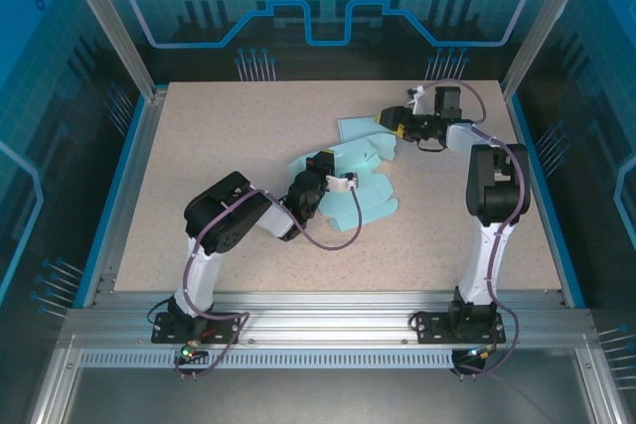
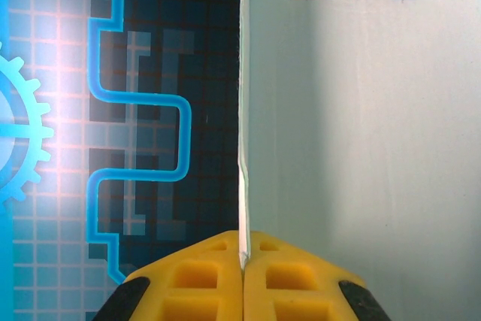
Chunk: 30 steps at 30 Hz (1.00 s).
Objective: Fold the paper box
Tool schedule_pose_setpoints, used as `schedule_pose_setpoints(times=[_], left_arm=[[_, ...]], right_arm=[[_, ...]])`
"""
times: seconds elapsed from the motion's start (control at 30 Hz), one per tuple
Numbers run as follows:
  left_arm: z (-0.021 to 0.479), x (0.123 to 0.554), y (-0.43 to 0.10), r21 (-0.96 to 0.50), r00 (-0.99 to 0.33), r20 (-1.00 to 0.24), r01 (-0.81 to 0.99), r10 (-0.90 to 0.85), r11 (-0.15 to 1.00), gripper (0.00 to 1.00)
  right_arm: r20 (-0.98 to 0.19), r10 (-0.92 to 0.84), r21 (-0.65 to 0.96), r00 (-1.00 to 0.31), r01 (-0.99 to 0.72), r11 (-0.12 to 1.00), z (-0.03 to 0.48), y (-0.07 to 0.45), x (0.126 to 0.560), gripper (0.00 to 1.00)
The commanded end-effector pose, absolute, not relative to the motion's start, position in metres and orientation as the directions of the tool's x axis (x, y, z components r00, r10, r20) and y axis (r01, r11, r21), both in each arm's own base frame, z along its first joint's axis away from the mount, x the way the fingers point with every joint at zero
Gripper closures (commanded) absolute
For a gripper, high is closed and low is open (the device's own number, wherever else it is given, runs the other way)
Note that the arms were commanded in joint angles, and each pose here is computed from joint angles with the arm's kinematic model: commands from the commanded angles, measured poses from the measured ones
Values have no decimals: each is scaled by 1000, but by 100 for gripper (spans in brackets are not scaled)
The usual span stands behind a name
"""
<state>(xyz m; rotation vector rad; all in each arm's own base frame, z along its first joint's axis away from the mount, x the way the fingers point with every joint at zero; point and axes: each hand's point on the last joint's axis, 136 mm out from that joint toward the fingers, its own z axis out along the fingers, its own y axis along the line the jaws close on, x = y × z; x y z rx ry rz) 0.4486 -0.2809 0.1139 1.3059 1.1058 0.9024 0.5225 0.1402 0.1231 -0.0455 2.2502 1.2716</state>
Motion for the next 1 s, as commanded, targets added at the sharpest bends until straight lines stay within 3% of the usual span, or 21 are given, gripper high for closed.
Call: schedule_pose_setpoints(times=[0.0,0.7,0.97], left_arm=[[116,447,-288,993,287,-108,74,952,90,98],[108,454,-284,995,271,-85,82,959,65,98],[106,453,-286,996,288,-66,79,955,45,98]], right_arm=[[-461,187,793,-868,-308,526,114,150,511,23],[-548,93,783,-831,-470,409,139,179,450,26],[-561,122,751,-819,-442,491,136,162,472,26]])
